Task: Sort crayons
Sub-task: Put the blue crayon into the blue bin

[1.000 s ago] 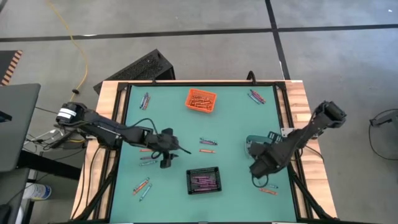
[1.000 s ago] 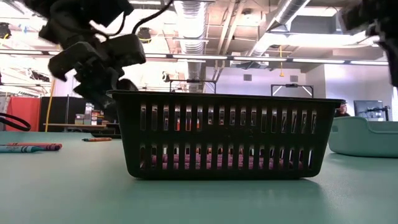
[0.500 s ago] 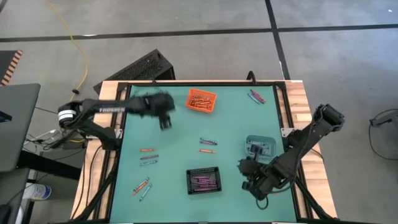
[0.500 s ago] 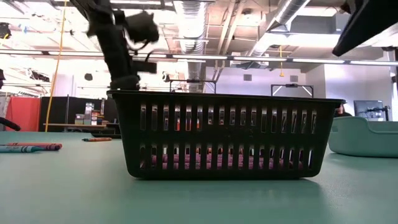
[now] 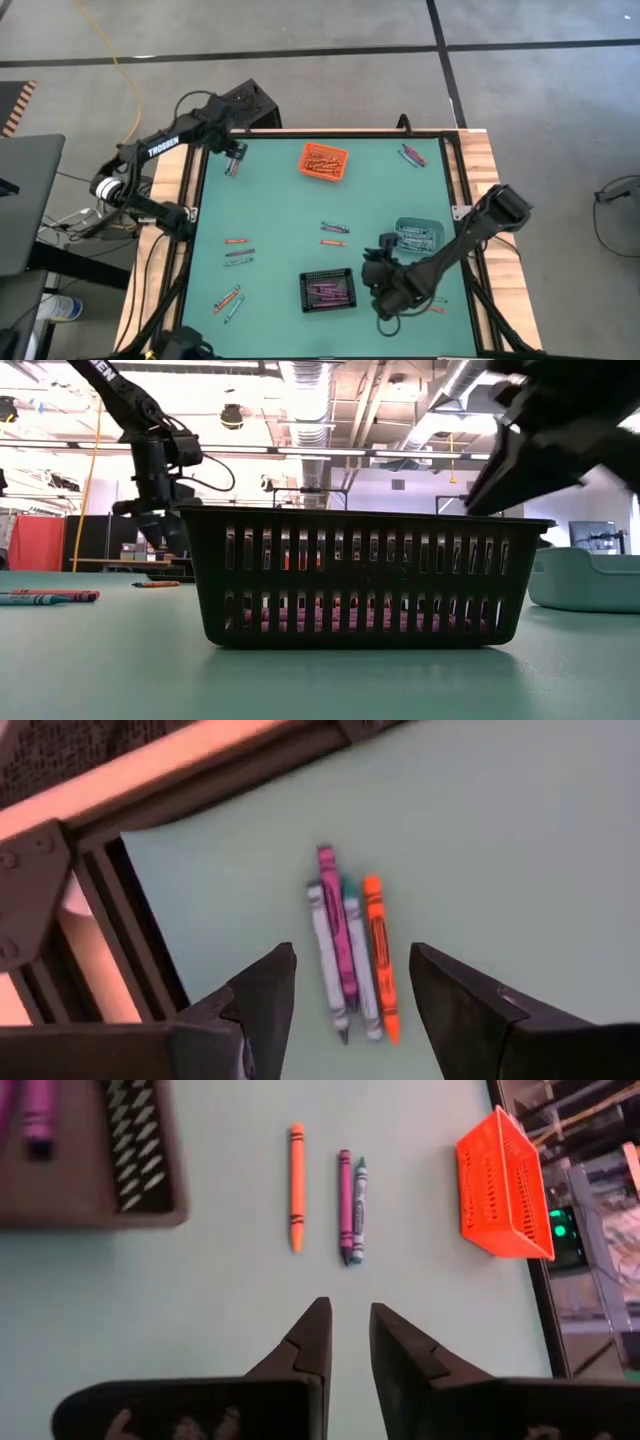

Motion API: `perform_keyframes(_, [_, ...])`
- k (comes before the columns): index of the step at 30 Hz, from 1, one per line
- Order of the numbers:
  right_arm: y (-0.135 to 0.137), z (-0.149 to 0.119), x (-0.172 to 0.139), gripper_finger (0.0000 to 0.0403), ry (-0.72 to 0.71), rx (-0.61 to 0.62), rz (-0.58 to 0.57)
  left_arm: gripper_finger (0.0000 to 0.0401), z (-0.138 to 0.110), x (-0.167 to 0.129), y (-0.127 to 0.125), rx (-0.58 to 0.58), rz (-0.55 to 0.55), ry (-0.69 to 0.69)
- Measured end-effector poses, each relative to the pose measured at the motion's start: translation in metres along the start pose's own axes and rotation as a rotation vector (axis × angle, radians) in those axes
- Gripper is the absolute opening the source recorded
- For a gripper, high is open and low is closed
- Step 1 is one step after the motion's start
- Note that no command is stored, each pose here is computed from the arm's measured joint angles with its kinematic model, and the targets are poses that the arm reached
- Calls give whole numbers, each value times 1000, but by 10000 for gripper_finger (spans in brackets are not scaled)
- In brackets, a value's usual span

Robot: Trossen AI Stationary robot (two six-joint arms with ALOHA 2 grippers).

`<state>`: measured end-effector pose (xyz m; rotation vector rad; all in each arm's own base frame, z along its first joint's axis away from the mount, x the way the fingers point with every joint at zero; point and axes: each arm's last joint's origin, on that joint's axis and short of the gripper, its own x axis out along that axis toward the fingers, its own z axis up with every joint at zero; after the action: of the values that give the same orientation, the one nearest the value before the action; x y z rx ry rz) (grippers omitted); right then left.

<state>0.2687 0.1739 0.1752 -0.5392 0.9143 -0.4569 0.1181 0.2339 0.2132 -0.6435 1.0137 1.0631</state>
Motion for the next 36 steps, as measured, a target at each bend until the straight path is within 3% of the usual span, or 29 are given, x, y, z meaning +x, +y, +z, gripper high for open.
perform_keyframes(5, [6, 3, 12, 70, 2, -20, 13, 185, -2, 5, -3, 18, 44, 25])
perform_keyframes(11, [7, 7, 7, 70, -33, -13, 32, 172, -4, 40, -12, 54, 56, 167])
perform_keyframes(16, [8, 7, 6, 70, -38, -13, 35, 150, 9, 53, -17, 50, 87, 135])
perform_keyframes(22, [8, 9, 6, 70, -47, -19, 39, 126, 16, 59, -15, 67, 213, 210])
perform_keyframes(36, [10, 9, 5, 70, -58, -15, 52, 114, 20, 67, -18, 83, 238, 256])
